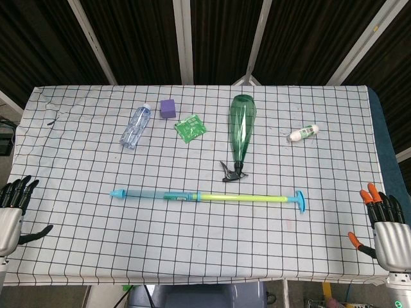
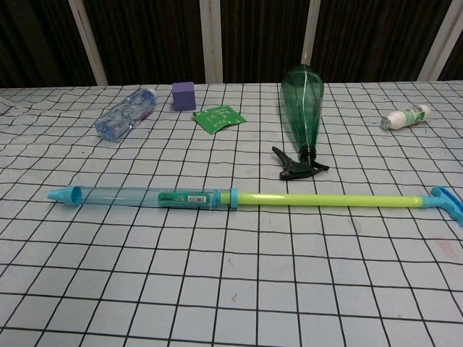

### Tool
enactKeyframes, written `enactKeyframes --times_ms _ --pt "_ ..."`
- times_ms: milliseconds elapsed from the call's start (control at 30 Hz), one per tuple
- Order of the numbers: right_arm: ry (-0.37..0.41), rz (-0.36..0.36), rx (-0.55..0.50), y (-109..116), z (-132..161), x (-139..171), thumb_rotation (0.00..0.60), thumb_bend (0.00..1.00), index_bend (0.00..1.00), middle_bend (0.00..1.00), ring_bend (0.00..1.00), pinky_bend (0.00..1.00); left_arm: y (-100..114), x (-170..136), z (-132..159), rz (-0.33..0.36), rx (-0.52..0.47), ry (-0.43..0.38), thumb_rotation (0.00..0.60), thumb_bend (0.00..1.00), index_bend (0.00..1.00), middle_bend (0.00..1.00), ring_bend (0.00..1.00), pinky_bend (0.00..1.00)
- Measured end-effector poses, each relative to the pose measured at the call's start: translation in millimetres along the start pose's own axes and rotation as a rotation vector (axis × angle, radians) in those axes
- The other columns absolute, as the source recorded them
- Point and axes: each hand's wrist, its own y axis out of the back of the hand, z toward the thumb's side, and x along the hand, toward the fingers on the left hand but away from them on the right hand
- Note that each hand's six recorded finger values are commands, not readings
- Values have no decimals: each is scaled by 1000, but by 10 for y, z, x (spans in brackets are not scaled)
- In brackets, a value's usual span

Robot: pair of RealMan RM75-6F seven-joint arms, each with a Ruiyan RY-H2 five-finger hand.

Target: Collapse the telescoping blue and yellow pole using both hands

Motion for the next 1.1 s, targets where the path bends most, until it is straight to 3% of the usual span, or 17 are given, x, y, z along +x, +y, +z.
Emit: enactKeyframes --times_ms 867,1100 --pt "46 32 -12 -45 118 -43 600 262 0 0 0 0 24 -25 0 -9 -17 -6 600 51 0 0 0 0" --pt "80 31 -69 -31 182 -60 600 262 5 0 0 0 13 -29 7 -15 -14 -7 600 51 0 0 0 0"
